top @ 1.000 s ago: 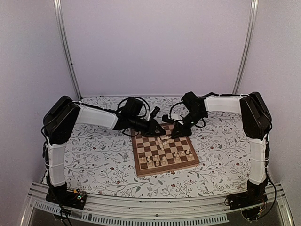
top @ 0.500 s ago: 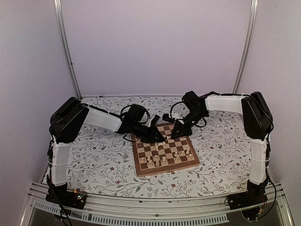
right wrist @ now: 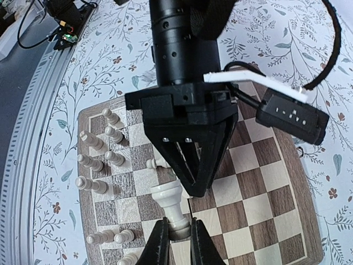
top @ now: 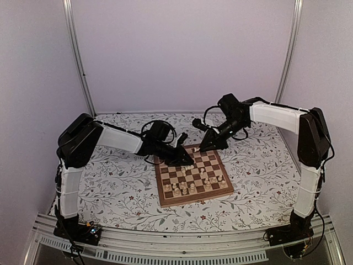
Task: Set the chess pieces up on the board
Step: Pick up the chess piece from the chessboard, then place the chess piece on the chessboard.
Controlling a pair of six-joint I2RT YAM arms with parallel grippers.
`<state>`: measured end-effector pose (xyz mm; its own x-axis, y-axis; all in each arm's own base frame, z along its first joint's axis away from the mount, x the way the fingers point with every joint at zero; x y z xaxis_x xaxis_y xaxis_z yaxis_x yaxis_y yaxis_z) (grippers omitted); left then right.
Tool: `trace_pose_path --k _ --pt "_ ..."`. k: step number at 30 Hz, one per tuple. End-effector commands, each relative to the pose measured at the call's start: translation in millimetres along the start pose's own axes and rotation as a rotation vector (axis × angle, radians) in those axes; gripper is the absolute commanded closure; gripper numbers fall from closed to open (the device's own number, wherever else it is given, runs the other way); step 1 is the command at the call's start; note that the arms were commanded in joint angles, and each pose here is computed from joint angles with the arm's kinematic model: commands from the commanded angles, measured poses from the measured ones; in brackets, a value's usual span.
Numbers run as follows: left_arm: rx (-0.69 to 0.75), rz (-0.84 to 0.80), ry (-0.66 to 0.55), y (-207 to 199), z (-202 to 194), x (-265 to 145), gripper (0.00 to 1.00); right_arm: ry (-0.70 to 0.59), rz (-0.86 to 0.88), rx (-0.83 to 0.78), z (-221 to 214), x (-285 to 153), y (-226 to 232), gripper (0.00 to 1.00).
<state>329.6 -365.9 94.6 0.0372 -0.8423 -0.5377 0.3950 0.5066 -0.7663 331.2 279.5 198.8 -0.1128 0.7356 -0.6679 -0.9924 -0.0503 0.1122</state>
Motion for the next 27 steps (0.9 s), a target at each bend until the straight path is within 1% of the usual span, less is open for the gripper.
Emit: trace_pose_path --k 1,3,5,9,13,19,24,27 --pt "0.156 -0.063 -0.121 -44.5 20.2 -35.1 0.78 0.022 -0.050 0.021 3.2 -6.4 -4.0 0.94" --pt "0.190 -0.078 -0.168 -56.9 23.0 -48.5 0.72 0.040 -0.087 0.027 2.6 -8.0 -6.6 0.93" --pt "0.225 -0.121 -0.186 -67.7 22.1 -56.4 0.68 0.050 -0.123 0.021 4.5 -11.2 -7.9 0.93" --pt "0.253 -0.183 -0.165 -80.1 21.8 -60.3 0.63 0.064 -0.175 0.004 10.5 -16.1 -8.4 0.93" --pt "0.222 -0.196 -0.142 -79.4 21.0 -54.0 0.58 0.044 -0.178 -0.010 19.2 -19.1 -7.0 0.93" --pt "0.193 -0.131 -0.161 -73.1 22.0 -50.8 0.57 0.007 -0.146 -0.025 28.8 -24.3 1.2 0.92" --pt "0.173 -0.126 -0.154 -70.1 21.4 -47.9 0.58 0.000 -0.140 -0.036 33.0 -26.0 6.1 0.92" --pt "0.170 -0.148 -0.149 -71.2 21.4 -46.6 0.61 -0.004 -0.134 -0.043 35.8 -25.5 9.1 0.91"
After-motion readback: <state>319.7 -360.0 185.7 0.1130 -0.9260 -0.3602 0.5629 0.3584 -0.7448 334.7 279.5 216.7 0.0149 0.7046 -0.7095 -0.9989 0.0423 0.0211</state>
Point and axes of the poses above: each gripper's point midway between its finger pads, its own x axis out along the fingers, its own y axis along the line the jaws close on, z = x × y, the point moved 8 cm from there along -x, back along the fingers, and after that the axes turned 1 degree about -x, right-handed, at the moved point
